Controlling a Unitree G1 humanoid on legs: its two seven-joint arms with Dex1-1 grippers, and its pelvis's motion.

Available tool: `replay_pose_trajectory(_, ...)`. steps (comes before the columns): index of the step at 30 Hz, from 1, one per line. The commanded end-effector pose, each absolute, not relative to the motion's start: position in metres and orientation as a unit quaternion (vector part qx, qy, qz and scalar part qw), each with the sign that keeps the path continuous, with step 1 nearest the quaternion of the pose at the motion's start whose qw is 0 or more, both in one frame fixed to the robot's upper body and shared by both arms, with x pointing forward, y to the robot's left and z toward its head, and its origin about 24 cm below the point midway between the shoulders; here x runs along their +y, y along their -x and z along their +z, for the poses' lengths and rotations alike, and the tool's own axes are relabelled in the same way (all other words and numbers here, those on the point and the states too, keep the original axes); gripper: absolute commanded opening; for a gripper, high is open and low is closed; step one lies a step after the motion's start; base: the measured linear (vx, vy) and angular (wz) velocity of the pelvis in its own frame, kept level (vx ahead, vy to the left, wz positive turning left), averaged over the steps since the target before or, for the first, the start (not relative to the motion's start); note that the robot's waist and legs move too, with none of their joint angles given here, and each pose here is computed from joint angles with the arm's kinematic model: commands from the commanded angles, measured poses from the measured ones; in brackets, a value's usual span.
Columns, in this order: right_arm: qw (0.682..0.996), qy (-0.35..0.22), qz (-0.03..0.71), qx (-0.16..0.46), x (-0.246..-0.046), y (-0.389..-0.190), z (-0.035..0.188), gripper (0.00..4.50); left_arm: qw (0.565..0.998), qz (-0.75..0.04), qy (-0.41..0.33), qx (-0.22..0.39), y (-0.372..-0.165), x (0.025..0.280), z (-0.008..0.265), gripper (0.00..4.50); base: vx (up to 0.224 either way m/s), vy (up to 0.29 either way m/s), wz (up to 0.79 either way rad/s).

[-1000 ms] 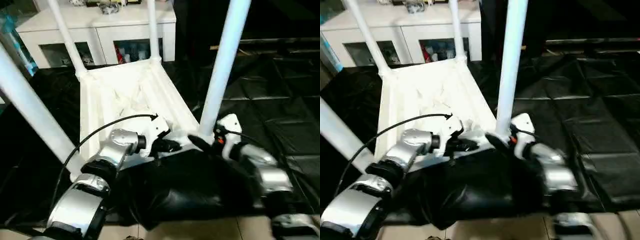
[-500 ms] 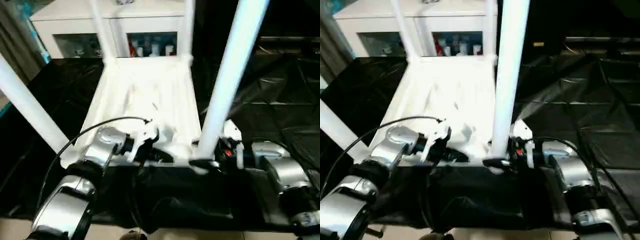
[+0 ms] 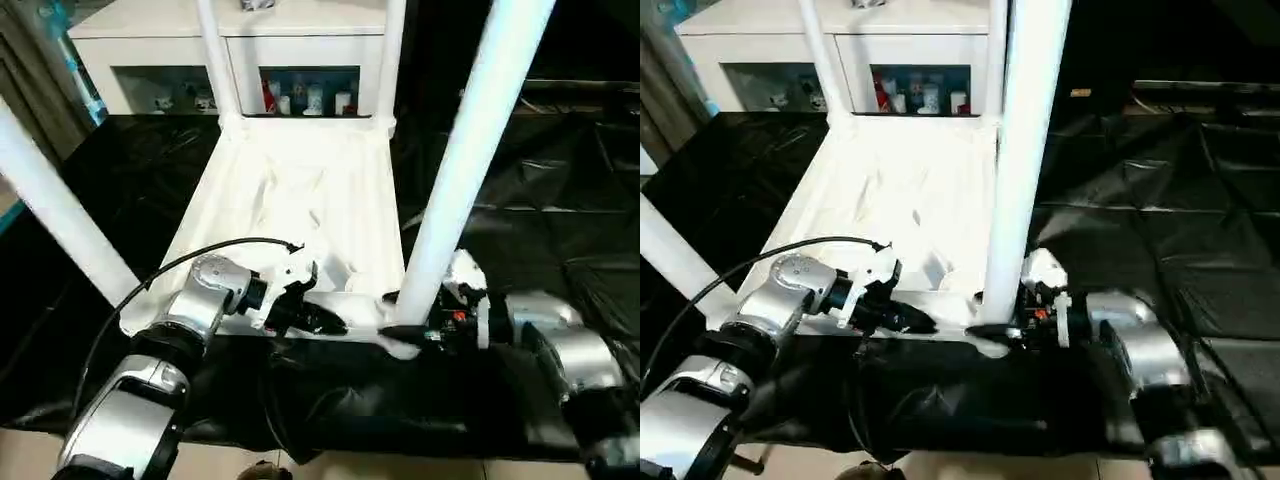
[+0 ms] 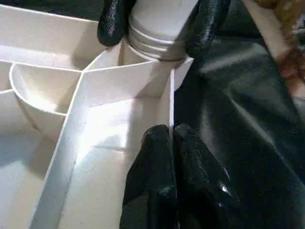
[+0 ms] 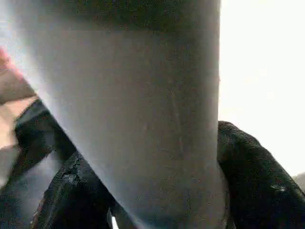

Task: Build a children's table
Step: Rotate leg to tighten

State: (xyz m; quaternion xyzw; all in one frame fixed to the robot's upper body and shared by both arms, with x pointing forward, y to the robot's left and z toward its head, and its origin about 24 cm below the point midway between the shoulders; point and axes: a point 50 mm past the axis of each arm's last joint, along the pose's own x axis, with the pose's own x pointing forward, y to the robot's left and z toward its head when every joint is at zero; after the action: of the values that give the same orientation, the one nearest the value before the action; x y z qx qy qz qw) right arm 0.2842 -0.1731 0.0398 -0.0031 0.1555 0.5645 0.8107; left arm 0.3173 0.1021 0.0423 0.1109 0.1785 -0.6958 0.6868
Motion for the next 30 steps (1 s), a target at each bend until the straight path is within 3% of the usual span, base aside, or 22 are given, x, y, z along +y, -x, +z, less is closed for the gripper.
replay_pose_trajectory(1,0.830,-0.002,0.529,0.180,-0.157,-0.284,0.022,2.67,0.722,-0.669,-0.108,0.143,-0.326,0.084,0.049,0.00,0.000,0.000,0.00)
replay_pose_trajectory(5,0.885,-0.006,0.421,0.198,-0.142,-0.293,0.001,2.67,0.767,-0.618,-0.110,0.131,-0.334,0.066,0.050,0.00,0.000,0.000,0.00)
replay_pose_trajectory(9,0.910,-0.025,0.363,0.200,-0.132,-0.301,-0.003,2.66,0.782,-0.602,-0.108,0.123,-0.337,0.054,0.052,0.00,-0.058,0.015,-0.07)
replay_pose_trajectory(11,0.936,-0.055,0.289,0.193,-0.111,-0.314,-0.001,2.66,0.800,-0.582,-0.101,0.107,-0.337,0.032,0.056,0.00,-0.054,0.021,-0.05)
replay_pose_trajectory(13,0.938,-0.058,0.284,0.190,-0.106,-0.316,0.000,2.66,0.801,-0.581,-0.100,0.105,-0.337,0.029,0.056,0.00,0.000,0.000,0.00)
replay_pose_trajectory(15,0.936,-0.055,0.299,0.179,-0.100,-0.316,0.003,2.66,0.797,-0.587,-0.100,0.103,-0.335,0.025,0.055,0.00,0.000,0.000,0.00)
replay_pose_trajectory(16,0.929,-0.059,0.327,0.164,-0.095,-0.315,0.007,3.22,0.790,-0.597,-0.099,0.100,-0.333,0.024,0.055,0.00,0.000,0.000,0.00)
replay_pose_trajectory(19,0.916,-0.068,0.370,0.141,-0.090,-0.312,0.013,3.41,0.776,-0.615,-0.099,0.098,-0.330,0.025,0.054,0.00,0.000,0.000,0.00)
replay_pose_trajectory(24,0.886,-0.056,0.444,0.122,-0.107,-0.305,0.022,3.89,0.745,-0.649,-0.113,0.107,-0.326,0.040,0.051,0.00,0.000,0.000,0.00)
replay_pose_trajectory(30,0.847,-0.030,0.515,0.125,-0.129,-0.296,0.031,3.89,0.717,-0.676,-0.122,0.120,-0.325,0.056,0.051,0.00,0.010,-0.006,0.01)
